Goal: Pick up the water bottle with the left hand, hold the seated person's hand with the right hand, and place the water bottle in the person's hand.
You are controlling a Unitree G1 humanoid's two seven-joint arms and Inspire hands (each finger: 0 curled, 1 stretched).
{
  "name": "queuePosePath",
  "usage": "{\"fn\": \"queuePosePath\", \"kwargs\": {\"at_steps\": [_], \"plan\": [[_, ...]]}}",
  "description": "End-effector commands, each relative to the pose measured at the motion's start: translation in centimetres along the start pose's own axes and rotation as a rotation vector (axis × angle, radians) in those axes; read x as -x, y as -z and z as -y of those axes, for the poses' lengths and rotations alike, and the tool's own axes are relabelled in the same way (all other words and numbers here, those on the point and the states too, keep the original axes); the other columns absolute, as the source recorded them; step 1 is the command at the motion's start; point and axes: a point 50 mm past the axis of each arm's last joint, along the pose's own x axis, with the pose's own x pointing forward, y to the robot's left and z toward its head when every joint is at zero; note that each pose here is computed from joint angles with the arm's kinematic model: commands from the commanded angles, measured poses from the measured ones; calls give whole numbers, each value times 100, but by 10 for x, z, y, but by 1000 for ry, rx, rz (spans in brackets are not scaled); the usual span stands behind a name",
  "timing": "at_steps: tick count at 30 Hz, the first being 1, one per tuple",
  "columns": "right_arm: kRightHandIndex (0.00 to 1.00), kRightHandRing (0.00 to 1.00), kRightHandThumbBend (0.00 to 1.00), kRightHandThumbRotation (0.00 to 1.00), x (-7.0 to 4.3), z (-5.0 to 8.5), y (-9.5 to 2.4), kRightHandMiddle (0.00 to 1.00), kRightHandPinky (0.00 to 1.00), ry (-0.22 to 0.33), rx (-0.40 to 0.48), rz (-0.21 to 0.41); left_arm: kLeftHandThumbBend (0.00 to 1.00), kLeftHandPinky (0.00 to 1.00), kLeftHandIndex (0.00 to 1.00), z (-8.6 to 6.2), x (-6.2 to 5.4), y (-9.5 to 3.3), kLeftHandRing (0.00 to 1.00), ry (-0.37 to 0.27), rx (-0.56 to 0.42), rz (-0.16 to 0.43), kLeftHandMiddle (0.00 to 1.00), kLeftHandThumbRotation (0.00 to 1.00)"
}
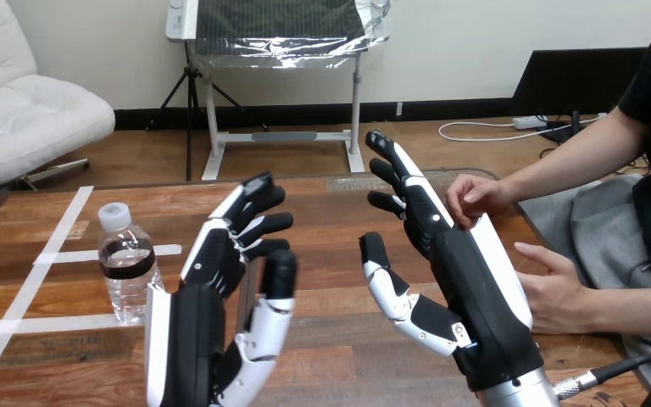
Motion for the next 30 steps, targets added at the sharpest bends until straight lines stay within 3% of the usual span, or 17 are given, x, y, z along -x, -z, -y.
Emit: {"fn": "queuePosePath", "kwargs": {"at_steps": [1, 6, 14, 25, 30], "plan": [[96, 97, 0, 0, -14, 6, -9, 100, 89, 23, 15, 72, 38, 73, 80, -5, -20, -23, 74, -155, -42, 150, 78, 69], [96, 96, 0, 0, -14, 6, -8, 100, 89, 18, 13, 74, 38, 77, 81, -13, -22, -31, 77, -204, -158, 194, 79, 68], [96, 96, 0, 0, -13, 6, -7, 100, 89, 20, 8, 70, 37, 76, 80, -23, -26, -41, 78, -279, -257, 275, 79, 61], [96, 96, 0, 0, -13, 5, -7, 100, 89, 19, 11, 63, 41, 75, 79, -33, -26, -52, 78, -328, -322, 321, 79, 51], [96, 96, 0, 0, -13, 5, -7, 100, 89, 22, -1, 60, 47, 76, 79, -39, -26, -56, 79, -382, -353, 350, 80, 46]]}}
